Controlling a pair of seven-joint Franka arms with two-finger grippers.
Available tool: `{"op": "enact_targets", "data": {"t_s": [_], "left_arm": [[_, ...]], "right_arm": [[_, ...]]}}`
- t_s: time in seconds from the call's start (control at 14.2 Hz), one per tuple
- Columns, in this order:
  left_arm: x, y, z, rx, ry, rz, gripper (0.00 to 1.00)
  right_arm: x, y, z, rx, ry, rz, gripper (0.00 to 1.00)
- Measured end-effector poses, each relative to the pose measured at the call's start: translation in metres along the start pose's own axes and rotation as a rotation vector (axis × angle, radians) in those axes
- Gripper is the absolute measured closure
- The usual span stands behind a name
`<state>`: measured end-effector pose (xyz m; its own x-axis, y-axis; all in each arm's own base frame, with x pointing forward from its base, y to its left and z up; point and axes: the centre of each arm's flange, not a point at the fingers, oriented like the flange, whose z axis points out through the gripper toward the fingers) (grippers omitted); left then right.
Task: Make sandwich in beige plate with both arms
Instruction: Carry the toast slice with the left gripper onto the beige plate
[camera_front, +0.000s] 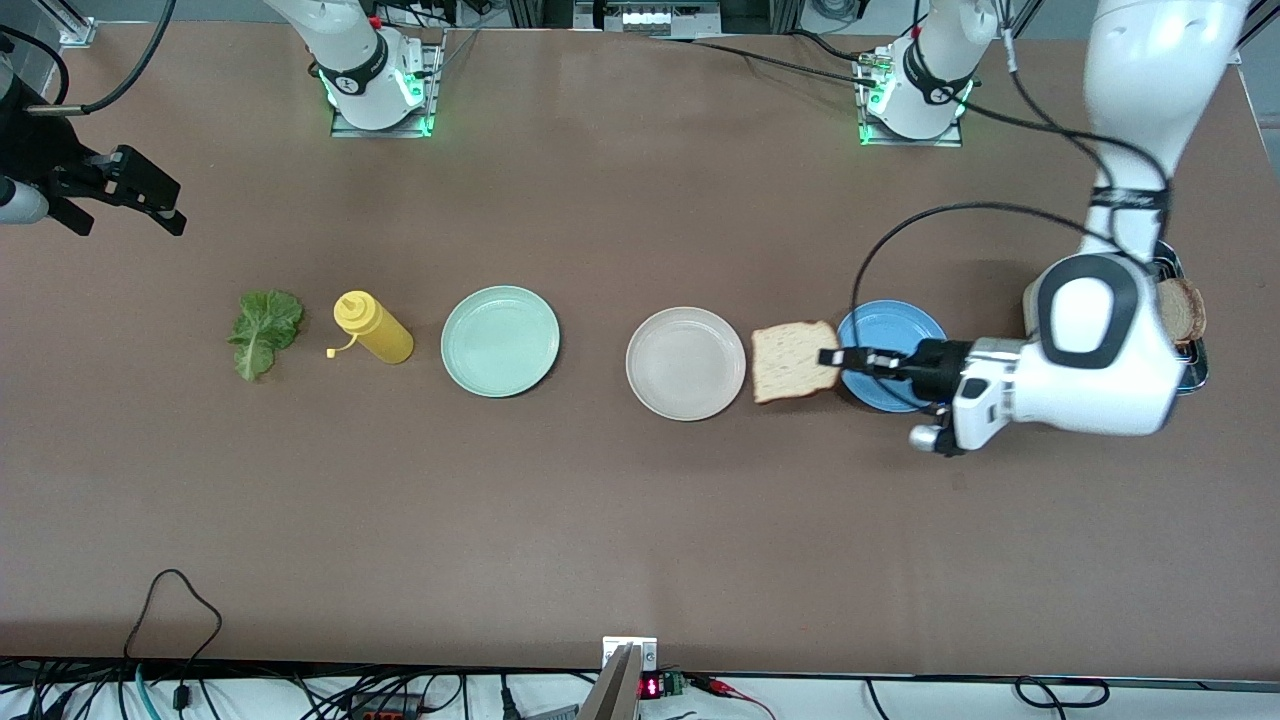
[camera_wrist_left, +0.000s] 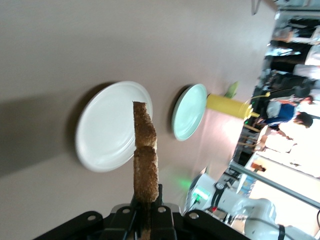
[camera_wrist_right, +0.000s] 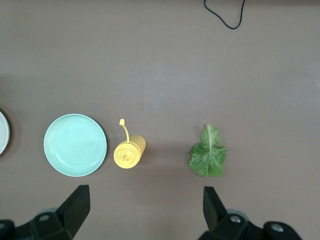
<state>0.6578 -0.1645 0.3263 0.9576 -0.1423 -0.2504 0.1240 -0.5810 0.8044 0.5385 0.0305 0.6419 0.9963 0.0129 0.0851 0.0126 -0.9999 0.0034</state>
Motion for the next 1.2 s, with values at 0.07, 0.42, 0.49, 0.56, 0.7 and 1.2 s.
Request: {"op": "enact_targets", "data": {"t_s": [0.07, 0.42, 0.49, 0.56, 0.7, 1.2], "left_arm": [[0.007, -0.001, 0.020, -0.032, 0.014, 0.021, 0.92], [0.012, -0.038, 0.093, -0.118, 0.023, 0.135, 0.92], [0.010, -0.049, 0.104, -0.144, 0.024, 0.148, 0.92], [0.008, -0.059, 0.112, -0.170, 0.030, 0.160, 0.92], [0.002, -0.076, 0.126, -0.203, 0.037, 0.184, 0.92], [-0.009, -0.090, 0.167, -0.214, 0.019, 0.206, 0.92]], "right_arm": [[0.000, 0.000, 0.000, 0.000, 0.000, 0.000, 0.00], [0.001, 0.000, 0.004, 0.000, -0.008, 0.001, 0.00], [0.002, 0.001, 0.007, -0.001, -0.013, 0.002, 0.00], [0.003, 0.003, 0.010, -0.001, -0.017, 0.005, 0.00], [0.005, 0.006, 0.014, -0.001, -0.024, 0.010, 0.00], [0.006, 0.006, 0.015, -0.001, -0.024, 0.010, 0.00]]}}
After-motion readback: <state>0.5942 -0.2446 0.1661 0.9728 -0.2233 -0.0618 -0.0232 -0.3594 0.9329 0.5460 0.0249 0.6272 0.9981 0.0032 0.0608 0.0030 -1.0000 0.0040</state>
